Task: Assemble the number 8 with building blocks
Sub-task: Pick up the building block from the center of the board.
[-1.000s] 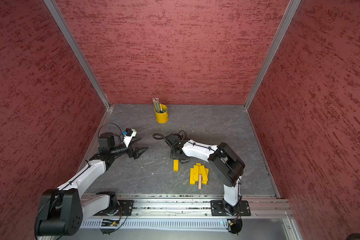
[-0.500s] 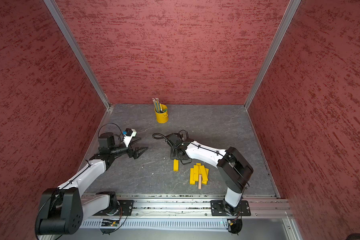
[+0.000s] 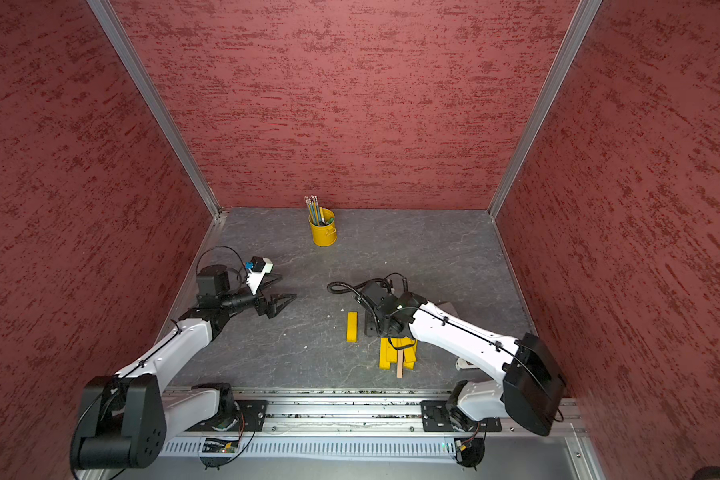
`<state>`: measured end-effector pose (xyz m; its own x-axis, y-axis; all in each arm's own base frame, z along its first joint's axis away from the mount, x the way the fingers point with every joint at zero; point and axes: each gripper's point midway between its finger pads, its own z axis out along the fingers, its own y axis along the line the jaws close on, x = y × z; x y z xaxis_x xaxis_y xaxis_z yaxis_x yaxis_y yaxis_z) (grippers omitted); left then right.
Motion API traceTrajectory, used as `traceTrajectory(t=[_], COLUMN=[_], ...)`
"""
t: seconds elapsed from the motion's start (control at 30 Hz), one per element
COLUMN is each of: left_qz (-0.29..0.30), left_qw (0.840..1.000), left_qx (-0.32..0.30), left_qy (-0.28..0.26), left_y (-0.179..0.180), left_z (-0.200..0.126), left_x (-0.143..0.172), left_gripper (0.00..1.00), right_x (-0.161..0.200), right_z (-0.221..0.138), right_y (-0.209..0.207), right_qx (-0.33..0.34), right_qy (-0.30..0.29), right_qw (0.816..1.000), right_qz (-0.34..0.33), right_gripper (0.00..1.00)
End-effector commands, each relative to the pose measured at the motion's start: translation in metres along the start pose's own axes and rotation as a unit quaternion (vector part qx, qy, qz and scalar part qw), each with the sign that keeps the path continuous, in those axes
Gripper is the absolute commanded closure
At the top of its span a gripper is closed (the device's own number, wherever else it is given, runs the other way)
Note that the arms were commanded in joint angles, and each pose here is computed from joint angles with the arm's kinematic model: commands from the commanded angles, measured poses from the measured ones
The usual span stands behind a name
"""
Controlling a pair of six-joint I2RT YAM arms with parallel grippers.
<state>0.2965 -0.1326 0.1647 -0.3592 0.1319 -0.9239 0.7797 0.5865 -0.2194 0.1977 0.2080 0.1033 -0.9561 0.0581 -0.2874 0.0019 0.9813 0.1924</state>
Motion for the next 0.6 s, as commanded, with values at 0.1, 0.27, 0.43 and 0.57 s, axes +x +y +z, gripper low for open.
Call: traceTrajectory(t=[0.1, 0.27, 0.43, 0.57], left_qz=[0.001, 0.002, -0.001, -0.001], left_qw=[1.0, 1.0, 1.0, 1.0], left_qx=[0.008, 0.006, 0.007, 0.008], left_qy=[-0.008, -0.008, -0.006, -0.006], left_y=[-0.002, -0.003, -0.002, -0.001], left_z=[-0.002, -0.003, -0.002, -0.002], left_x=[-0.008, -0.007, -0.006, -0.007], left_gripper=[0.0, 0.0, 0.0, 0.0], right_x=[0.026, 0.039, 0.05, 0.052], right_z=[0.015, 0.03, 0.04, 0.043], right_y=[-0.014, -0.017, -0.028, -0.032], right_qx=[0.024, 0.022, 0.033, 0.035], right_qy=[0.054, 0.072, 0.084, 0.079], right_qw=[0.998, 0.997, 0.996, 0.996], right_qz=[0.011, 0.012, 0.021, 0.024], right_gripper=[0.4, 0.4, 0.4, 0.41])
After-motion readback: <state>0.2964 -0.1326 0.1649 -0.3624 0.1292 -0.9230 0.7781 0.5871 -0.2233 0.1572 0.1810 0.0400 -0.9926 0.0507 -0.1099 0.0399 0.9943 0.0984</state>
